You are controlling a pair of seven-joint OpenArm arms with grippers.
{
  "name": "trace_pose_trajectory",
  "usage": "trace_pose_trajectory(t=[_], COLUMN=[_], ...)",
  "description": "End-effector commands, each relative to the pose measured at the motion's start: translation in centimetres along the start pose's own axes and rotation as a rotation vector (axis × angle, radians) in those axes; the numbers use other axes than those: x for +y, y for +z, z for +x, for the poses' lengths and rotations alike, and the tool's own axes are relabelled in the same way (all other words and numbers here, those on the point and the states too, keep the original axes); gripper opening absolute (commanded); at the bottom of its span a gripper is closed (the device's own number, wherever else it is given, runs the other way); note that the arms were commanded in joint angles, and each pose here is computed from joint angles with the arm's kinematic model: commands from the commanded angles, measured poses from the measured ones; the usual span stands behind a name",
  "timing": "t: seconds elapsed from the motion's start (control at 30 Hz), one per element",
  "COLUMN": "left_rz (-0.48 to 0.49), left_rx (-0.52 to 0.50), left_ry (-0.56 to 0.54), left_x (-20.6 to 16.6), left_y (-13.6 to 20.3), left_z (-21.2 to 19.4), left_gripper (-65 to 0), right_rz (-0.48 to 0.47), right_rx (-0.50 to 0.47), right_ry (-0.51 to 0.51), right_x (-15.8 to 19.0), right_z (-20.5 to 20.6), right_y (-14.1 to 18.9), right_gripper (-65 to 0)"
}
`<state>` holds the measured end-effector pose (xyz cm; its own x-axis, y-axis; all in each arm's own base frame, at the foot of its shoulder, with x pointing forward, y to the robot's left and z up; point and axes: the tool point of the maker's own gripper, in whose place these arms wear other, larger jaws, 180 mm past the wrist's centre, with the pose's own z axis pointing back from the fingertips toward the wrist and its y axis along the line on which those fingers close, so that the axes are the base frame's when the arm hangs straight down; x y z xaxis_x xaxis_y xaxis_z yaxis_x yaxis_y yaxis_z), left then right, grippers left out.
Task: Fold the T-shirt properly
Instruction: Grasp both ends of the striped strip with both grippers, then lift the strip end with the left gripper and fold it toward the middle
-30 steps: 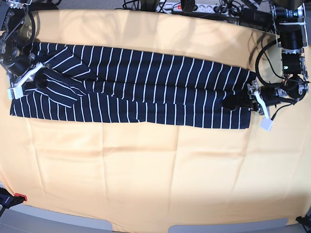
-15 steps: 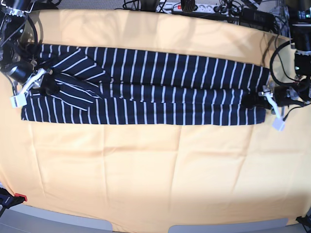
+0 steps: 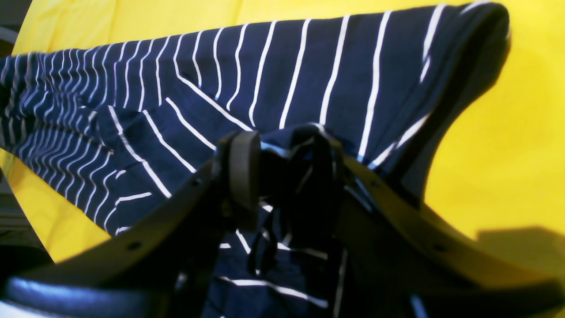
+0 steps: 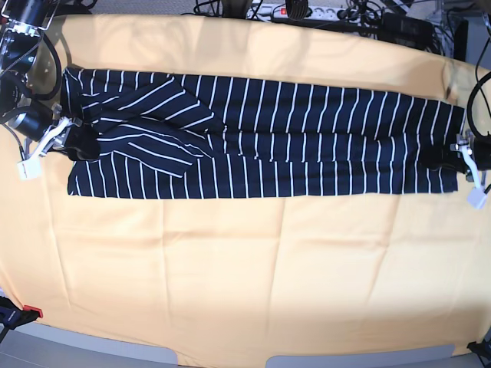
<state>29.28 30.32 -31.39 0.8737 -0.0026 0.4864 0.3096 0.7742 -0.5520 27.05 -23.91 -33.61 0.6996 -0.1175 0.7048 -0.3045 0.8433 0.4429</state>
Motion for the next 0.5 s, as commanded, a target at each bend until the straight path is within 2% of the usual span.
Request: trace_pose_trajectory(t=[0.0,0.1,0.23,0.47], left_rz=[0.002,-0.011,-0.059,-0.231], left_rx=[-0.037,-0.041,-0.049,-0.102], left_ry=[-0.032,-0.035,-0.102,-0.227], left_x=[-0.5,-1.2,-3.5,-10.4], left_y=[1.2,0.7,-0.6,-5.0], left_z=[1.7,2.1,2.8,3.8], left_gripper=[-65.0,-65.0,-65.0,-65.0], right_rz=[-0.002,-0.014,-0.007,-0.035], right_rx=[-0.036,-0.027,-0.033,-0.001], right_ry=[0.032,0.034,0.026,0.024], right_x=[-0.1,-0.2,0.0,-0.3], right_z=[1.5,1.3,1.2,0.1], right_y=[0.6,0.4,0.2,-0.4], right_gripper=[-42.3,-42.3,-42.3,-42.3])
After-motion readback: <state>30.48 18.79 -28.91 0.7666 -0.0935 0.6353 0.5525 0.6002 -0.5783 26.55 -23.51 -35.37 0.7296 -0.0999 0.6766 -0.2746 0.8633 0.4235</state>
